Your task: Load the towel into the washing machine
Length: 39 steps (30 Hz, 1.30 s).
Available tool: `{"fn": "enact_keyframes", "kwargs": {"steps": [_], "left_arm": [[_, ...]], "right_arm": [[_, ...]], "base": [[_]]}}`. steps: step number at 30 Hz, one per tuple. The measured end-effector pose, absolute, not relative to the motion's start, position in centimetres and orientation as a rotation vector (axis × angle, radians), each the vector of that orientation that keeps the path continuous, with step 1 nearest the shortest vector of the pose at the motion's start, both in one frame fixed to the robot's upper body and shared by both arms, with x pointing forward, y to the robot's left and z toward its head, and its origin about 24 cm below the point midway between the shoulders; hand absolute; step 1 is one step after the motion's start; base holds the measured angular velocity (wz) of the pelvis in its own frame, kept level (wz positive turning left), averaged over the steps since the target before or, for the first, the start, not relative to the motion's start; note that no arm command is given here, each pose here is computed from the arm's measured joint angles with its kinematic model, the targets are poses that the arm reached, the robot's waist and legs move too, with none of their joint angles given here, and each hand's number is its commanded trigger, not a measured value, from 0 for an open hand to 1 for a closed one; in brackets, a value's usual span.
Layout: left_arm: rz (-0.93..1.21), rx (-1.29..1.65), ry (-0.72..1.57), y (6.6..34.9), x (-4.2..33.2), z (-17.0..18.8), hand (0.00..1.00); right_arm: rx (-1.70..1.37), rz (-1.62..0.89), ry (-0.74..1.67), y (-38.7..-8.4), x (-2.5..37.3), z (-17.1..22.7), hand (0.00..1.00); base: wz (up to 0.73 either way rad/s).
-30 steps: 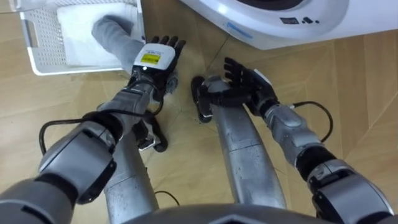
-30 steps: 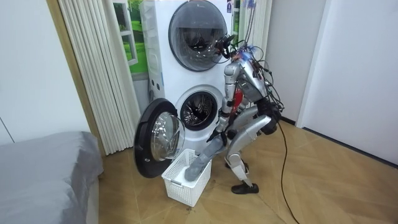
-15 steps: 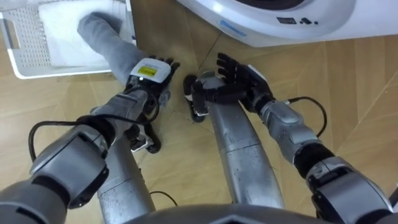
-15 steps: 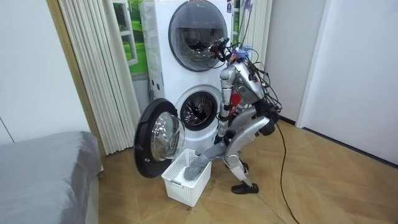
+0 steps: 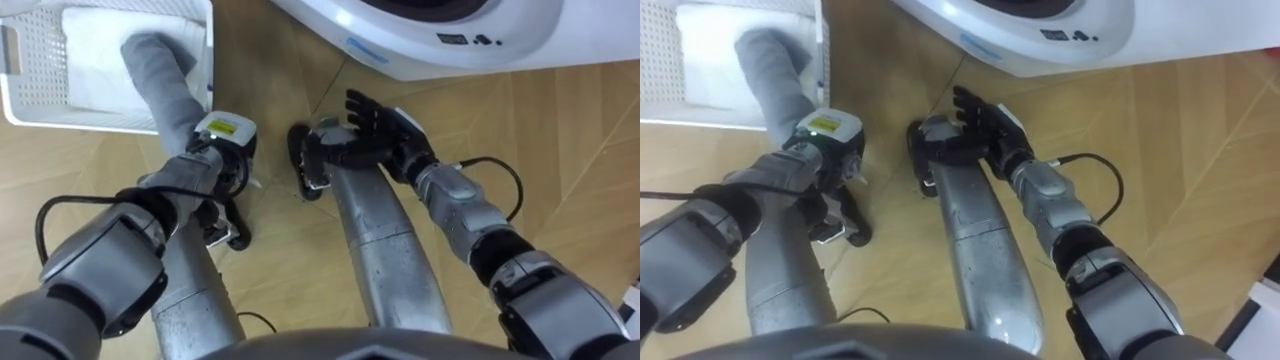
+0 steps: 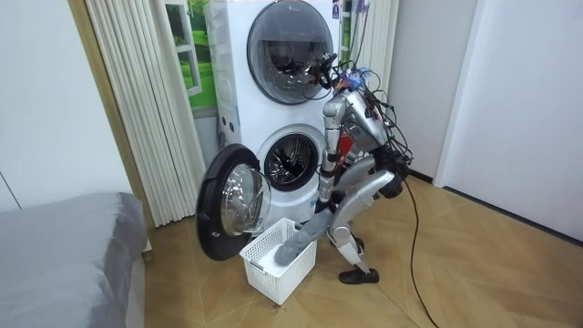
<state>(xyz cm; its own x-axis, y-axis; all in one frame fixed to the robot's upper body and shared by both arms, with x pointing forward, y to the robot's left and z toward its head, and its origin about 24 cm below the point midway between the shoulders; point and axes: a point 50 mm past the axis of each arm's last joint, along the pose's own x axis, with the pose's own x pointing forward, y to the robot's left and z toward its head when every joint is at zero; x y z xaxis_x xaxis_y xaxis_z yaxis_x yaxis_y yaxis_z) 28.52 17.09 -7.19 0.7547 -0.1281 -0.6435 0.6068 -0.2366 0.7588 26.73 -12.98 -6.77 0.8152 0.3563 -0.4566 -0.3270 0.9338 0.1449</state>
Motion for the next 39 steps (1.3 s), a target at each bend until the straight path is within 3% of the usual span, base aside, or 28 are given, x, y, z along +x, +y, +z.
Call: {"fn": "enact_keyframes", "kwargs": {"steps": [15, 22, 30, 35, 39], "left_arm": [[-0.75, 1.571, 0.386, 15.8, 27.0, -8.4, 1.0], [-0.56, 1.372, 0.336, 15.9, 27.4, -7.8, 1.0], [-0.158, 0.783, 0.287, 16.2, 29.7, -4.7, 1.0], [-0.08, 0.342, 0.281, 14.8, 30.3, -3.3, 1.0], [-0.115, 0.005, 0.359, 13.7, 29.0, -4.4, 1.0]], "right_arm": [[0.091, 0.276, 0.653, -14.3, 24.1, -9.7, 0.0], [0.041, 0.236, 0.711, -15.9, 22.3, -10.9, 0.0], [-0.063, 0.226, 0.721, -17.6, 21.9, -11.0, 0.0], [-0.099, 0.214, 0.722, -17.8, 21.7, -11.2, 0.0], [-0.133, 0.24, 0.731, -17.5, 21.4, -11.4, 0.0]], "base": [[0.01], [0.0], [0.07], [0.13], [0.0]]}}
